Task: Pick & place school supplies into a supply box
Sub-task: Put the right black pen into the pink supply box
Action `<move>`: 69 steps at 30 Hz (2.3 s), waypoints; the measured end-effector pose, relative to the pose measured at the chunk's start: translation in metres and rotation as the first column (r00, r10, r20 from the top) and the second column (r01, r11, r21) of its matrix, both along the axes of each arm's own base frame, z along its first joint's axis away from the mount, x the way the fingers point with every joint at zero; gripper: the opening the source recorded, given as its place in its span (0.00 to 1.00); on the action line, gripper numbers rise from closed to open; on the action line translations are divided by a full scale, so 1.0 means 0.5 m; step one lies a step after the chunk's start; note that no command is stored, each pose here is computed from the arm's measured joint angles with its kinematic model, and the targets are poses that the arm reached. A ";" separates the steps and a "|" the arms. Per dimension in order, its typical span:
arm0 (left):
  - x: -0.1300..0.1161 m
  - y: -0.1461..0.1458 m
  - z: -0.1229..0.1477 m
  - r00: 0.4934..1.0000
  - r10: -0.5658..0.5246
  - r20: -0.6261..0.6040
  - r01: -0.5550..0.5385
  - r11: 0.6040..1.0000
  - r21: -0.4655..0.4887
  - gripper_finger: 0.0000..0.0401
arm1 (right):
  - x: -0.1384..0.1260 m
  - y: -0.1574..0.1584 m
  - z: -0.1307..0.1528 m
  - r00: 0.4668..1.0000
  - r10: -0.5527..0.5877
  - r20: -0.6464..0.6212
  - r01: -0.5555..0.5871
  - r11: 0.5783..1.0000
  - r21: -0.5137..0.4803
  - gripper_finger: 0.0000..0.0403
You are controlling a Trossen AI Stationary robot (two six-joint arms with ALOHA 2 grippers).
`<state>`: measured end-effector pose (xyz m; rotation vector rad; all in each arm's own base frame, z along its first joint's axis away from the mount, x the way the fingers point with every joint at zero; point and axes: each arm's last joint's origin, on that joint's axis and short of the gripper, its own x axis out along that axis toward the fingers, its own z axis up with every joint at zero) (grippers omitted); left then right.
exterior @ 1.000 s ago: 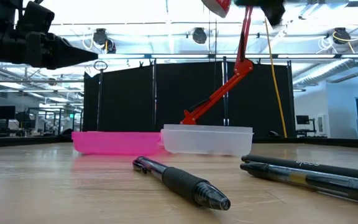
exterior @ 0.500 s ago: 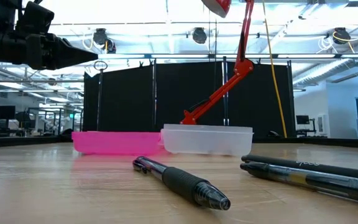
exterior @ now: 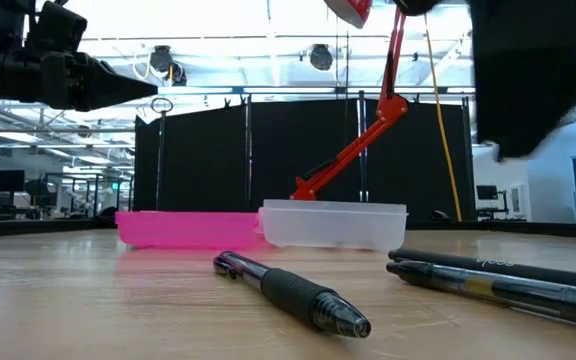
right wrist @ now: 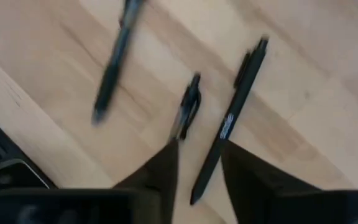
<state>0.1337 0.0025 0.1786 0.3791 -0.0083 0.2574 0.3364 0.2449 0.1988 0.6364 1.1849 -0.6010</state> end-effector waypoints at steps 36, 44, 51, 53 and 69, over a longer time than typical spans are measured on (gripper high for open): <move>0.000 0.000 -0.007 1.000 -0.008 -0.017 0.007 0.996 -0.084 0.13 | -0.075 -0.051 -0.192 0.923 0.142 -0.357 -0.140 0.990 0.030 0.30; 0.000 0.000 -0.016 0.999 -0.010 -0.049 0.004 0.991 -0.131 0.13 | -0.065 -0.072 -0.193 0.900 0.194 -0.390 -0.162 0.980 0.114 0.05; 0.001 -0.001 -0.017 0.999 -0.016 -0.037 0.009 0.980 -0.199 0.13 | -0.071 -0.078 -0.113 0.936 0.218 -0.275 -0.191 0.974 0.120 0.05; 0.001 -0.001 -0.017 0.999 -0.016 -0.035 0.009 0.979 -0.206 0.13 | -0.084 -0.084 -0.087 0.945 0.205 -0.255 -0.195 0.979 0.064 0.05; 0.000 -0.004 0.008 0.995 -0.073 0.069 0.081 0.989 -0.121 0.13 | -0.016 -0.352 0.137 0.916 -0.288 0.278 0.295 0.955 0.018 0.05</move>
